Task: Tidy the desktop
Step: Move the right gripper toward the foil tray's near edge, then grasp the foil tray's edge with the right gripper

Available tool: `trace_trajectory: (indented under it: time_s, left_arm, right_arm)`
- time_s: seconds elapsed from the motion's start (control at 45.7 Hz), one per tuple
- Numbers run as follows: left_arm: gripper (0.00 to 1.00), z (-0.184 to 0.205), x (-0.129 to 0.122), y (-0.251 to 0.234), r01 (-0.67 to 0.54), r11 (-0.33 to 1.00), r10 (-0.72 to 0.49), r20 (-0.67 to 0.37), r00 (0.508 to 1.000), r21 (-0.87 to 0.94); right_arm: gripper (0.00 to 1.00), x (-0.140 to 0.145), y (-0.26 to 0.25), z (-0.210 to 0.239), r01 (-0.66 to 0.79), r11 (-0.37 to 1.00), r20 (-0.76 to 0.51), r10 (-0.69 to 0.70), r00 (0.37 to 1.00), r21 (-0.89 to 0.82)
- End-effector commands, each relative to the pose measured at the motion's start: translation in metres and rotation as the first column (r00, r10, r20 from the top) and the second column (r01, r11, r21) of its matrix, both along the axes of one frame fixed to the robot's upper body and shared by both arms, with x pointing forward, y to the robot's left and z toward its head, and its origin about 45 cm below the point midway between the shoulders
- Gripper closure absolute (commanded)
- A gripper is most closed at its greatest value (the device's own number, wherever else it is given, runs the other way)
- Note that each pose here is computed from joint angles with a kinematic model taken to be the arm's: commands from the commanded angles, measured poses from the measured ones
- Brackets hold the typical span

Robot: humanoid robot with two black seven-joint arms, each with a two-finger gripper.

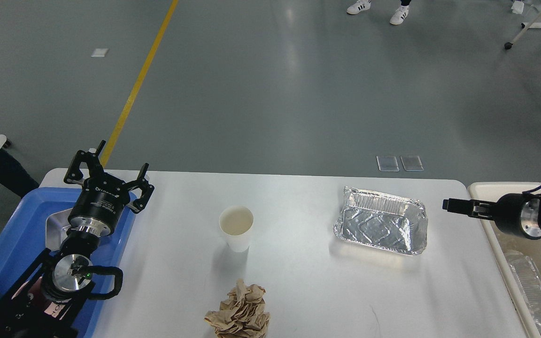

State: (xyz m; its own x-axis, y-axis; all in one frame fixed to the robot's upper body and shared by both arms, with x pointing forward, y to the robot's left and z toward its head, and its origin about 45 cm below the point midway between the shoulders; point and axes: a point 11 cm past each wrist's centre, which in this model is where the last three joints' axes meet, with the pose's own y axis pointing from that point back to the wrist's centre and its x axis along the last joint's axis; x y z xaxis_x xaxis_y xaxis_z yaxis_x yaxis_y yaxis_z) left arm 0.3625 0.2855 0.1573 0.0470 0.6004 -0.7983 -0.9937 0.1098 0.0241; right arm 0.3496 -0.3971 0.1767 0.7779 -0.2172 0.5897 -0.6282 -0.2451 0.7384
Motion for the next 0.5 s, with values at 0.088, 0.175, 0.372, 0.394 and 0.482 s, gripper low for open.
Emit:
trace_trajectory:
  time_s: [0.088,0.175,0.372,0.394,0.482]
  left_arm:
    - [0.03,0.000,0.000,0.002,0.001,1.000,-0.001,-0.002,1.000,0.006]
    - [0.03,0.001,0.000,0.002,0.003,1.000,-0.003,-0.001,1.000,0.006]
    - [0.03,0.001,0.000,0.002,0.004,1.000,-0.004,-0.002,1.000,0.009]
    - [0.03,0.000,-0.001,0.003,0.004,1.000,-0.004,-0.003,1.000,0.010]
    - [0.03,0.000,-0.002,0.007,0.000,1.000,0.000,-0.006,1.000,0.020]
  right_arm:
    - [0.00,0.003,0.014,-0.026,0.007,1.000,-0.049,-0.006,0.999,0.018]
    - [0.00,0.003,0.020,-0.034,0.003,1.000,-0.062,-0.002,0.998,0.025]
    - [0.00,0.004,0.035,-0.049,0.000,0.999,-0.083,0.003,0.997,0.043]
    - [0.00,0.004,0.035,-0.051,0.001,0.999,-0.085,0.003,0.996,0.045]
    - [0.00,0.004,0.040,-0.059,0.007,0.999,-0.095,-0.003,0.995,0.049]
